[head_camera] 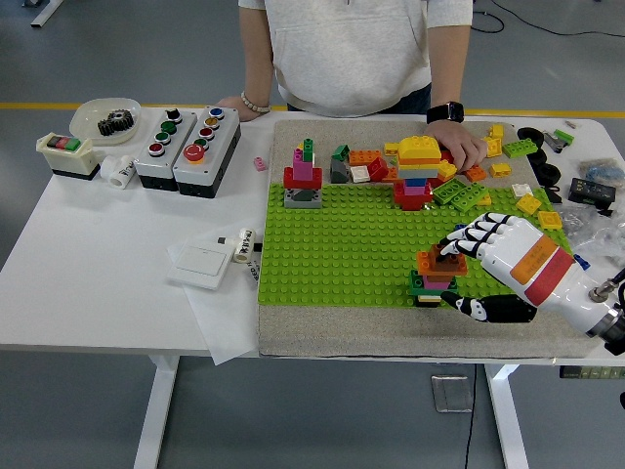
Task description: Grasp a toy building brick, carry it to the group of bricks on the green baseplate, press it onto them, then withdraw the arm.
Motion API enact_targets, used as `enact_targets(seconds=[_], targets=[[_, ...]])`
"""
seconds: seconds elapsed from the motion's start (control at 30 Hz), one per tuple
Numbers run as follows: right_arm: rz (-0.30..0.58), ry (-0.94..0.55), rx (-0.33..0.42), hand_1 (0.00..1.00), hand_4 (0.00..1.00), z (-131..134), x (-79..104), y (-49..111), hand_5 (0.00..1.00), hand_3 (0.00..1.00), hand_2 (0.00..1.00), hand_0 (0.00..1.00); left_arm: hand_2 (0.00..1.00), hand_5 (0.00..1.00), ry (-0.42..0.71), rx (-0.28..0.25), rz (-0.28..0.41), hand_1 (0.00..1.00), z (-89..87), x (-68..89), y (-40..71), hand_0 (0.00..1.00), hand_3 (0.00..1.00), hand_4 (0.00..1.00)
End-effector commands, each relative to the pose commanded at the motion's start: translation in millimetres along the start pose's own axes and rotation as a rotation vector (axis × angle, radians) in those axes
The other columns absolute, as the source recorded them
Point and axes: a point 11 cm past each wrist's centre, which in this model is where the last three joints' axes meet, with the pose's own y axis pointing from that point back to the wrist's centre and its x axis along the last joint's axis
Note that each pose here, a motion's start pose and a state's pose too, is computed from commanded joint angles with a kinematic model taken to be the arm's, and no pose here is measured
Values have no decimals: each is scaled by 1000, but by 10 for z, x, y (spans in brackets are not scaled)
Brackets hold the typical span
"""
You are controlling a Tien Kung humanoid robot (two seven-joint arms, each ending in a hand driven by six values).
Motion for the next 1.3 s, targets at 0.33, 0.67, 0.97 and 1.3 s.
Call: enact_targets(seconds=[0.33,0.67,0.97,1.3], targets=[[67,-26,-15,607,753,7,163,-46,445,599,654,628,741,657,-1,5,0,607,-19,-21,2,681,659,758],[218,-242,-151,633,768,141,487,-109,446,617,701,674,742,655,-6,9,5,607,-34,-25,3,681,660,757],[265,-658,-356,722,841,330,499,-102,490,768,777,745,742,656,-8,14,8,610,-66,-37,3,683,659,757],[397,-1102,-478,801,998,550,500,7,697,902,852,836,744,655,-5,9,15,610,-64,-20,2,684,655,754]])
